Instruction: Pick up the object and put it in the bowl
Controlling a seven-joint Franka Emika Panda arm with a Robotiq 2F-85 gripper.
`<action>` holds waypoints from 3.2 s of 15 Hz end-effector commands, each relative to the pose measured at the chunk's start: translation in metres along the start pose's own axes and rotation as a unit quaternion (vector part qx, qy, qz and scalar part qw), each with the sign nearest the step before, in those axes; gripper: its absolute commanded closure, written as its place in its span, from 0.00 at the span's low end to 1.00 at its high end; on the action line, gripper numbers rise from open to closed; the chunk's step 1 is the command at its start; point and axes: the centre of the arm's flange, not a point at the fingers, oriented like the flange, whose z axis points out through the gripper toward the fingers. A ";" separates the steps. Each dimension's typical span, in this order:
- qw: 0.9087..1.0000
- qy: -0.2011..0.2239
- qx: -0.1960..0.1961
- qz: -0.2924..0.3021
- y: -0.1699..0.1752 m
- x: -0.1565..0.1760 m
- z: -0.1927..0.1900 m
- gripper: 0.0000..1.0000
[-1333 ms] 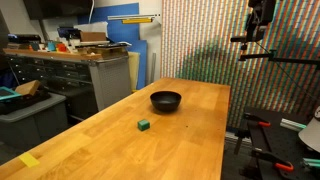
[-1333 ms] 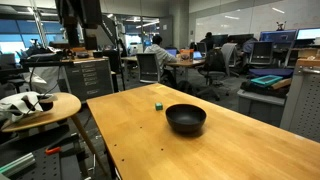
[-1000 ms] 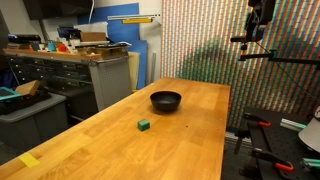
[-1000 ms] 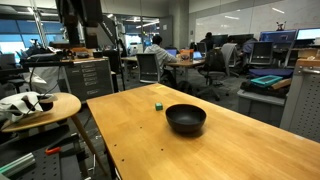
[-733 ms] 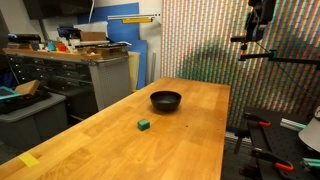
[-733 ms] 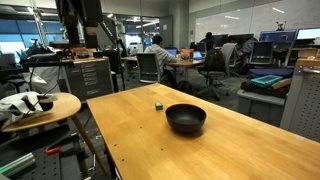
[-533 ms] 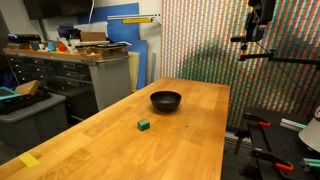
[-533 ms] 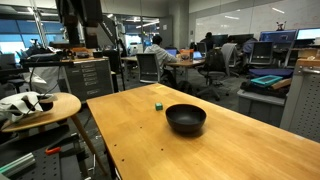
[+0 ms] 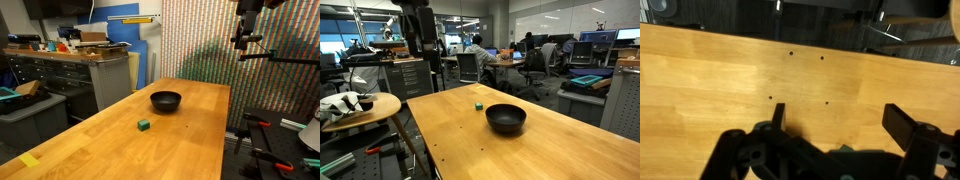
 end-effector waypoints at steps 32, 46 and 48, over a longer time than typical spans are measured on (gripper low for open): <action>0.979 -0.005 -0.027 0.203 -0.150 0.322 0.281 0.00; 0.979 -0.016 -0.033 0.199 -0.138 0.328 0.312 0.63; 0.979 -0.016 -0.030 0.201 -0.137 0.325 0.308 0.79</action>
